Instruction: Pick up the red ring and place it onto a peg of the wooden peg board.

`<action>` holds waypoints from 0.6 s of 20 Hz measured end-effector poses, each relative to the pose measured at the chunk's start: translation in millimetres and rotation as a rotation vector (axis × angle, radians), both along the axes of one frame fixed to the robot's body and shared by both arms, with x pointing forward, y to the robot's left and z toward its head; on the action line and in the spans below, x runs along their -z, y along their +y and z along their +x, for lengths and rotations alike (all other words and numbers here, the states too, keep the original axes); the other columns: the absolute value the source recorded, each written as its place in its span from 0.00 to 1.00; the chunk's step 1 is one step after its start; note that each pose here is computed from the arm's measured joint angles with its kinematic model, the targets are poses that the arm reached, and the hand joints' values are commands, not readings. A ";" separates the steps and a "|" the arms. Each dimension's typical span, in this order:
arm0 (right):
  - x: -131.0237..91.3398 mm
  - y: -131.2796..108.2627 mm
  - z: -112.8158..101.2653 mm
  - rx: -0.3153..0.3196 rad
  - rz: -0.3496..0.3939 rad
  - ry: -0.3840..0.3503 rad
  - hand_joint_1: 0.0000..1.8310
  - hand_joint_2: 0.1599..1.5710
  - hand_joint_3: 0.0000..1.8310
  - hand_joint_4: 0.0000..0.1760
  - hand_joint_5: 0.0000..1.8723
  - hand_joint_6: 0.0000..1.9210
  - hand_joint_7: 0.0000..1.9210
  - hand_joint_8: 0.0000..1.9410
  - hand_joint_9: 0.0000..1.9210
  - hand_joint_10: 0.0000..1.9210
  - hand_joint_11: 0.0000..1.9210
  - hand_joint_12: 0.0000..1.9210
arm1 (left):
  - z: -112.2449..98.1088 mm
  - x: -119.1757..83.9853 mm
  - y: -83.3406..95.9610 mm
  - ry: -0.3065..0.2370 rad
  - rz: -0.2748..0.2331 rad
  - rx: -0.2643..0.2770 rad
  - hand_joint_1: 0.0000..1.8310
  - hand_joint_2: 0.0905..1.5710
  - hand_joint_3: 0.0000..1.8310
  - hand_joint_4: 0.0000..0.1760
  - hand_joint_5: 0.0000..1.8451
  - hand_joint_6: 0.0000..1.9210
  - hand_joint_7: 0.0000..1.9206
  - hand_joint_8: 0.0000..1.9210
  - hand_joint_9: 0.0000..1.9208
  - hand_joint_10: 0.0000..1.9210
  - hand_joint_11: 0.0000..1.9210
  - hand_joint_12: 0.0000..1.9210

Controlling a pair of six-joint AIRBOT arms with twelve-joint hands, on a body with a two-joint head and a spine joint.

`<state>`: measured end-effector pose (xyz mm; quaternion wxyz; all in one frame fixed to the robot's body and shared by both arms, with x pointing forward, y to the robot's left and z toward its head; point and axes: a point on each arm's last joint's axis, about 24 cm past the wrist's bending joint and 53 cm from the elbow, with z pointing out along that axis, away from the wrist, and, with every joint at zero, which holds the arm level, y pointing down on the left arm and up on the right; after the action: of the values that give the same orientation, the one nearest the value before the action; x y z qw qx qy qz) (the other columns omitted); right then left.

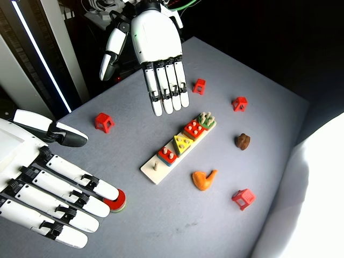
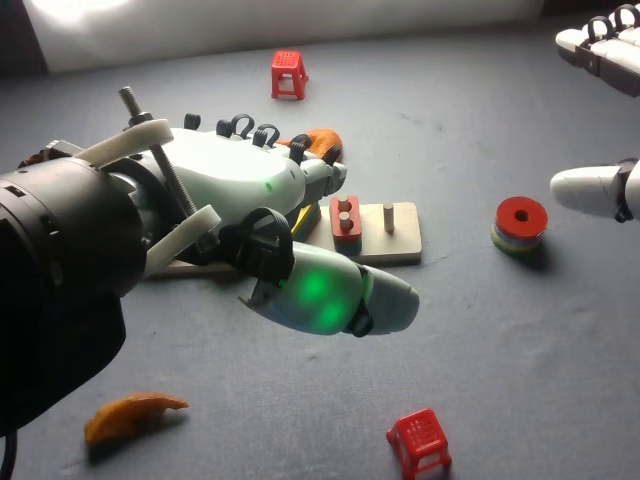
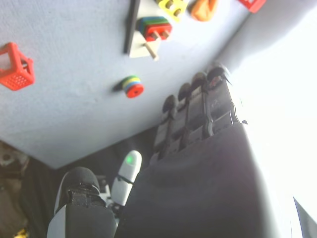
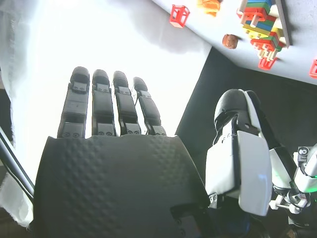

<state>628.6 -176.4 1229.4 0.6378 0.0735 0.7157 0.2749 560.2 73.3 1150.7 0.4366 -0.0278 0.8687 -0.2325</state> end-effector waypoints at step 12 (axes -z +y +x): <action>33.8 2.4 16.0 -0.005 0.114 0.186 0.70 0.52 0.02 0.00 0.07 0.01 0.05 0.00 0.08 0.01 0.00 0.55 | -3.8 -2.4 16.9 -0.008 -0.008 -0.127 0.00 0.64 0.01 0.00 0.00 0.00 0.00 0.00 0.00 0.00 0.00 0.00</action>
<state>644.6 -174.0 1195.6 0.5628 0.1330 0.7552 0.3086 556.4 90.1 1153.1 0.4537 -0.0837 0.8625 -0.2081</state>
